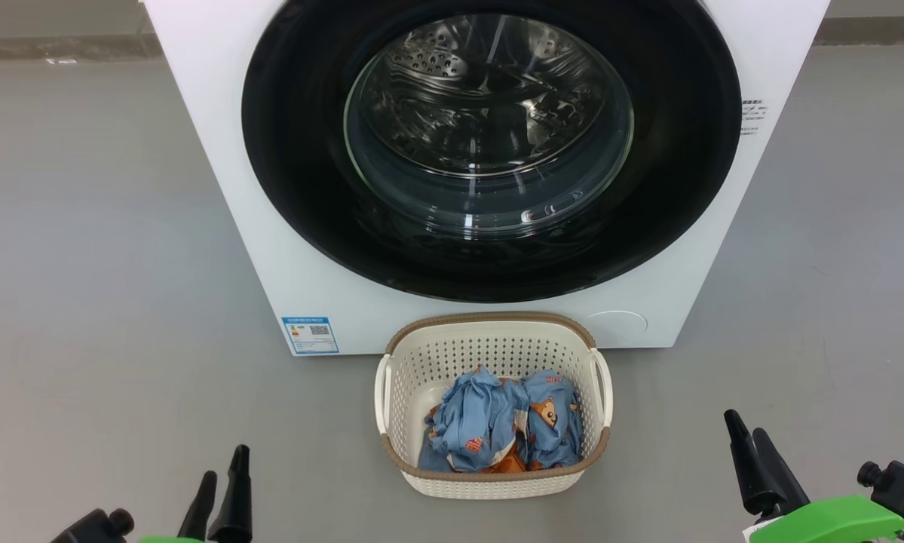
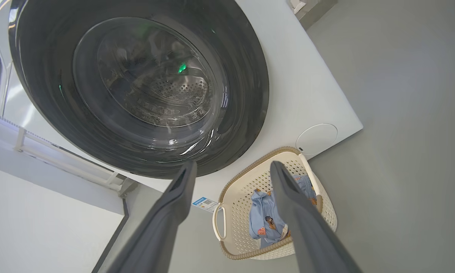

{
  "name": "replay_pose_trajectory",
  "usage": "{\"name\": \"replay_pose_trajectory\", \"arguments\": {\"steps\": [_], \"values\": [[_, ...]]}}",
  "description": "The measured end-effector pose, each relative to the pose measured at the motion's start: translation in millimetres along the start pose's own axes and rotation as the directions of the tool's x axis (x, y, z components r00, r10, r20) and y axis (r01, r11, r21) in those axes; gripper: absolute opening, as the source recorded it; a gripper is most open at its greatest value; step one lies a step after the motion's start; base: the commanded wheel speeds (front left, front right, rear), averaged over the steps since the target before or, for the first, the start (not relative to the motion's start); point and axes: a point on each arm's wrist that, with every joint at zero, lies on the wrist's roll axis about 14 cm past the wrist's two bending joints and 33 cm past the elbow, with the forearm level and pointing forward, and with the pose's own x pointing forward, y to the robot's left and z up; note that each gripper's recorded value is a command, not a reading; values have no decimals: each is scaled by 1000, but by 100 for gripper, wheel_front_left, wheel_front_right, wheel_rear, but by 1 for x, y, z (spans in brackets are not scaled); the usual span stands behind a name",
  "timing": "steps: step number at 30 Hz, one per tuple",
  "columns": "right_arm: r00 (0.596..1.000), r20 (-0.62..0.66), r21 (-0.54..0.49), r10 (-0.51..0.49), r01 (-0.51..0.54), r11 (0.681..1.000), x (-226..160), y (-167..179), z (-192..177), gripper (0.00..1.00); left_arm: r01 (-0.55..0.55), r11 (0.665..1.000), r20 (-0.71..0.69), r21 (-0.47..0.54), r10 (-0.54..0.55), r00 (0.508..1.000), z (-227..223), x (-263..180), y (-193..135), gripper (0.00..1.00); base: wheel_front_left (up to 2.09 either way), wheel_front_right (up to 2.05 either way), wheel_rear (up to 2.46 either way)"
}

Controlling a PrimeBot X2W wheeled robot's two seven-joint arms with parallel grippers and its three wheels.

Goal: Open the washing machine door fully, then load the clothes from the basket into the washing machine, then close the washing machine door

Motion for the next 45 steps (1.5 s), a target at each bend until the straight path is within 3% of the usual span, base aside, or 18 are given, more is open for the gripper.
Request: {"name": "replay_pose_trajectory", "arguments": {"steps": [22, 45], "values": [[1000, 8, -243, 18, -16, 970, -2, -3, 2, 100, 43, 968, 28, 248, -52, 998, 4, 1, -13, 100, 0, 0, 0], [997, 17, -504, 80, -61, 861, 2, 3, 10, 100, 86, 853, 56, 514, -134, 989, 9, 0, -31, 100, 0, 0, 0]]}}
